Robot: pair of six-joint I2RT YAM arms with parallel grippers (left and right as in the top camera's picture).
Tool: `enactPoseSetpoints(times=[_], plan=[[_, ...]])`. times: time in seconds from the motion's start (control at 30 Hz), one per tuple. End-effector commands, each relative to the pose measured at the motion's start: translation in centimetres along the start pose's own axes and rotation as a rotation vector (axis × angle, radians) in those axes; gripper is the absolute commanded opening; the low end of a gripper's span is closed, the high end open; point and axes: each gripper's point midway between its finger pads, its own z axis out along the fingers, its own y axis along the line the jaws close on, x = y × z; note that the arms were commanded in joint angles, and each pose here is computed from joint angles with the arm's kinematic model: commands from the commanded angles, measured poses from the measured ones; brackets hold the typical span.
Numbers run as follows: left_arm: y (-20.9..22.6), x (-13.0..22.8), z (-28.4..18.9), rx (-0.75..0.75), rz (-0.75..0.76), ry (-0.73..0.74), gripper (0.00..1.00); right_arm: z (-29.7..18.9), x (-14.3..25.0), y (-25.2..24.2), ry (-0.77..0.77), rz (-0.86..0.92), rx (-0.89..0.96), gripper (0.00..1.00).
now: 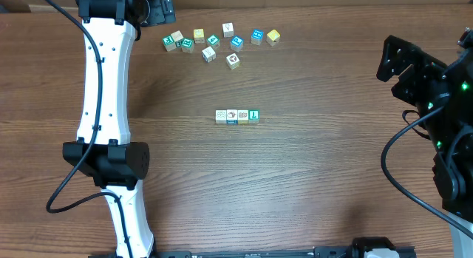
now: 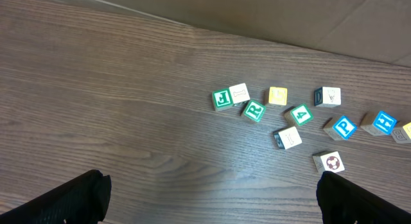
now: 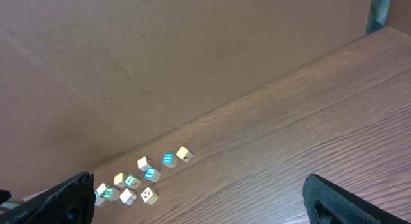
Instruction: Form a horizontal line
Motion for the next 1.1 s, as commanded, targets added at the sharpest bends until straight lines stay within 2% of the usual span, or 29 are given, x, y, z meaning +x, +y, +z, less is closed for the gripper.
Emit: enactPoseSetpoints(times=[0.0,0.37,0.63,0.83,1.07], plan=[[-0.2,-0.2,-0.4,0.001,0.015,-0.011,1.00,-0.2,-0.2,-0.2,-0.009,-0.002,0.008,1.00],[-0.2,-0.2,-0.4,0.001,0.015,-0.011,1.00,-2.1,-1.3,-1.2,-0.080,0.002,0.055,1.00],[-0.2,-0.2,-0.4,0.001,0.015,-0.011,1.00,-4.1,0.0,-1.7,-0.069,-0.024,0.090,1.00],[-0.2,-0.2,-0.4,0.001,0.015,-0.011,1.00,-3.3,0.6,-0.7,-0.152,-0.091,0.000,1.00],[-0.2,-0.1,-0.4,0.001,0.015,-0.010,1.00,-2.8,2.0,1.9,-0.317,-0.210,-0.238,1.00]])
